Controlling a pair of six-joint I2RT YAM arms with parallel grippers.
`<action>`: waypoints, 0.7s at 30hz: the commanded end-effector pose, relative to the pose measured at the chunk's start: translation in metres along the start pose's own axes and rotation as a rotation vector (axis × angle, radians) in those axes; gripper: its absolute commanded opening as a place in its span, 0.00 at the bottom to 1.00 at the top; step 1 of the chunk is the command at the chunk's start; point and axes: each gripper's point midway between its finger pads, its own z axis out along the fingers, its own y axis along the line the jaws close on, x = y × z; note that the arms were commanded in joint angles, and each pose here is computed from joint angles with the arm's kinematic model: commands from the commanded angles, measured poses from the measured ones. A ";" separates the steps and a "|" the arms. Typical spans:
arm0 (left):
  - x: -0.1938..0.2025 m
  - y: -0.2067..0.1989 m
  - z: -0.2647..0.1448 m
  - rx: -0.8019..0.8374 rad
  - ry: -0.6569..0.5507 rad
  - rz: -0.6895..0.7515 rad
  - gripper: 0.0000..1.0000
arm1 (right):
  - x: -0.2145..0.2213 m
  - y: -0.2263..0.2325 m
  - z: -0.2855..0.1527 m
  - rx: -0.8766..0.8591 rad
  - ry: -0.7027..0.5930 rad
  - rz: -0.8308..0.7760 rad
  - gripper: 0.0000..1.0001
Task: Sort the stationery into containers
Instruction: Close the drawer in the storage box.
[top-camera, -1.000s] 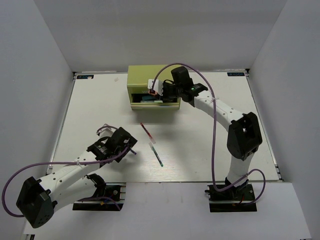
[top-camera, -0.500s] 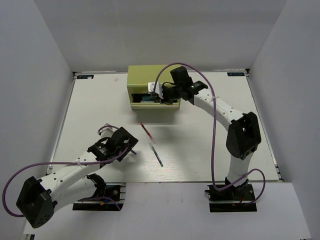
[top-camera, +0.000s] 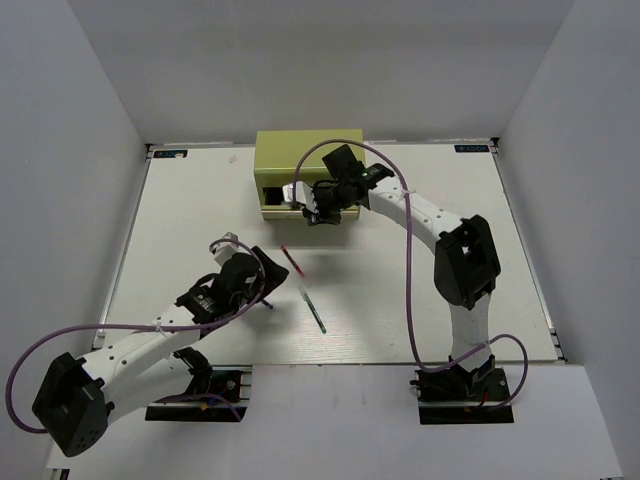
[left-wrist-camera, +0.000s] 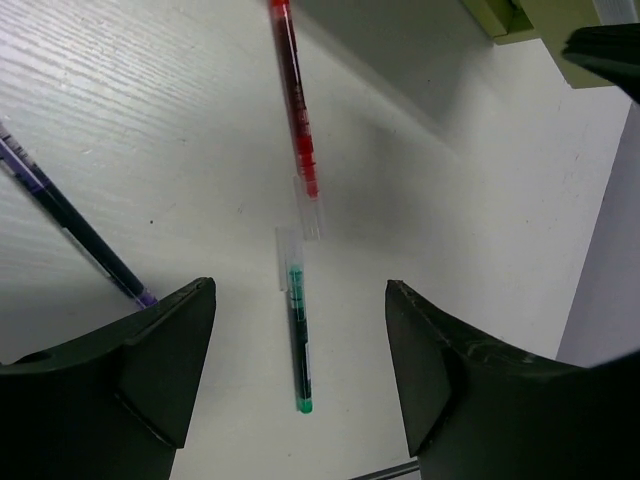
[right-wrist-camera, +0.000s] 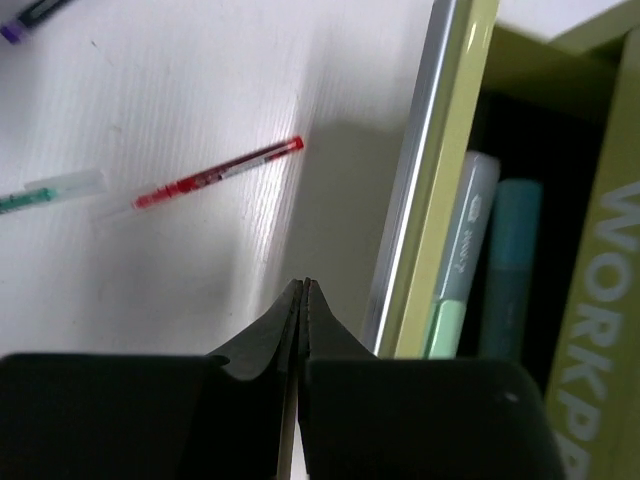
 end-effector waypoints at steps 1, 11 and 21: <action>-0.016 -0.028 -0.001 0.064 -0.040 0.051 0.79 | 0.003 -0.015 -0.004 0.059 0.031 0.020 0.00; -0.020 -0.025 -0.002 0.040 -0.052 0.044 0.79 | 0.030 -0.047 0.000 0.199 0.132 0.064 0.00; -0.030 -0.032 0.000 0.083 -0.110 -0.012 0.81 | 0.046 -0.093 -0.008 0.391 0.215 0.076 0.00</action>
